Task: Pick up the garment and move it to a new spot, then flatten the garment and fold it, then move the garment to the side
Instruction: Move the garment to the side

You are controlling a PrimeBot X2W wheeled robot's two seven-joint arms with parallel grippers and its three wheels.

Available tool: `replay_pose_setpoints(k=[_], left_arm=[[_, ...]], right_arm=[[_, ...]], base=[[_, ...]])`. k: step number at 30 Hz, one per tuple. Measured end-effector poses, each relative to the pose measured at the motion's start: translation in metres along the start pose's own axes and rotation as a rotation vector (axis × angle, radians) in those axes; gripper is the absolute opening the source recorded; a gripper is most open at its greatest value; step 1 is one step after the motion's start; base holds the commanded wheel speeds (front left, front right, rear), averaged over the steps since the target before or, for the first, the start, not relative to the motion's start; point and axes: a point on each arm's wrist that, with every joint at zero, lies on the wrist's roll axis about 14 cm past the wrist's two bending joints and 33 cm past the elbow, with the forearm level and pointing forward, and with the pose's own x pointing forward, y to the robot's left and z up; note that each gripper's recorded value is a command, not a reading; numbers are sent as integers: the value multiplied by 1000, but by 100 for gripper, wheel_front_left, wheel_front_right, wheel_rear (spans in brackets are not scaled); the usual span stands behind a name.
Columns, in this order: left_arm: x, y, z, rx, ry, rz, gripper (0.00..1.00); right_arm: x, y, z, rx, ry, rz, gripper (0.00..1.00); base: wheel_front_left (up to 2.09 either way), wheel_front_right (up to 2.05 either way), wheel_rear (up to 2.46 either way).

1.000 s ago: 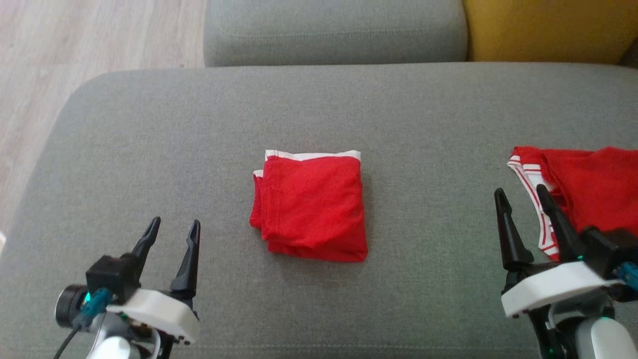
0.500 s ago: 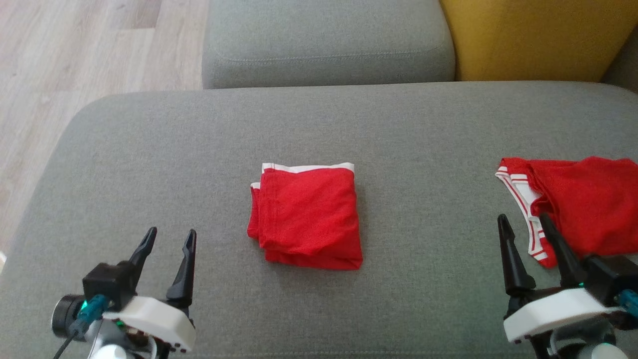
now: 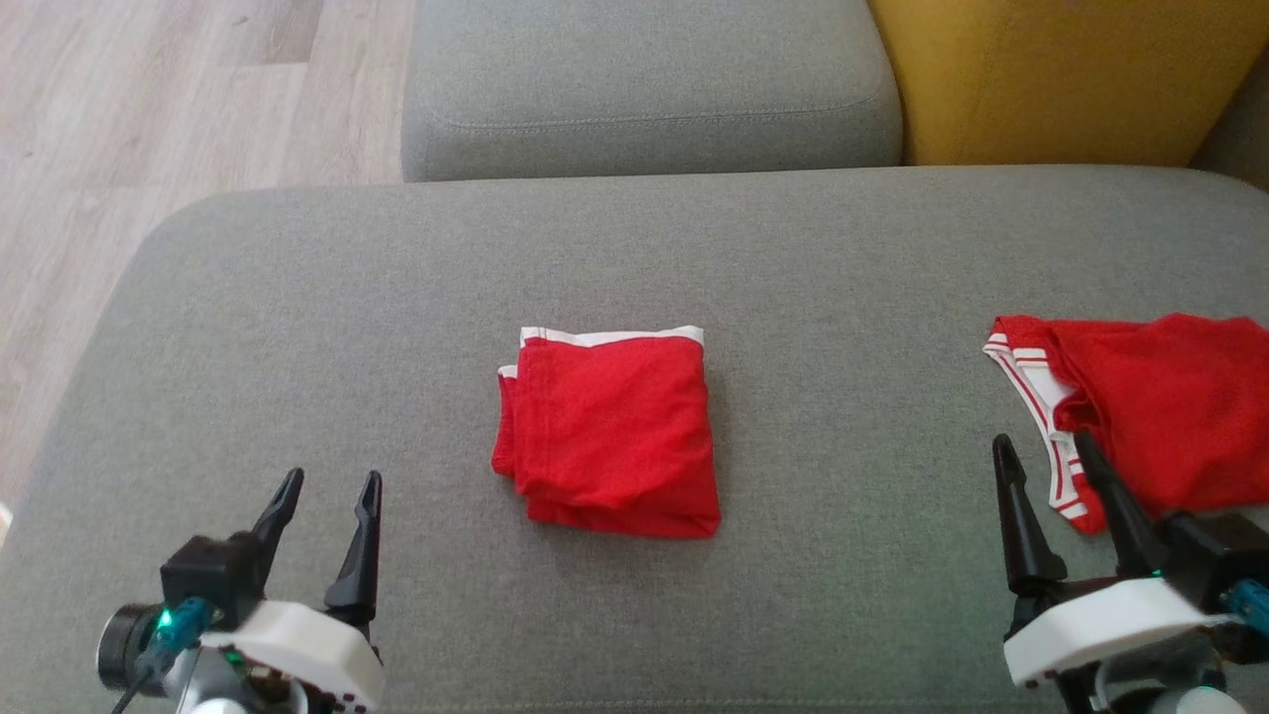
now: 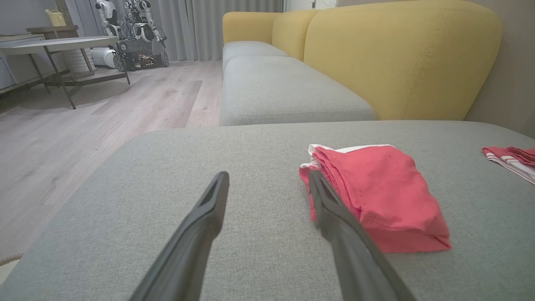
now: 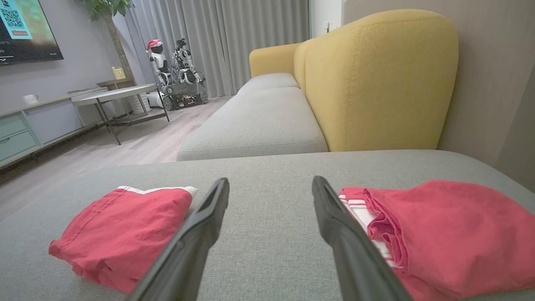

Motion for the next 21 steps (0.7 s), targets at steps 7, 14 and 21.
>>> replay_pose_setpoints(k=[7, 14, 21], left_arm=[[0, 1, 0, 2, 2, 5, 100], [1, 2, -1, -3, 7, 6, 100], [0, 3, -2, -5, 10, 9, 100]], right_arm=[[1, 0, -3, 2, 10, 0, 100], [2, 0, -4, 2, 15, 1, 100], [4, 1, -6, 2, 21, 5, 100]], base=[[0, 0, 0], [0, 0, 0], [0, 0, 0]])
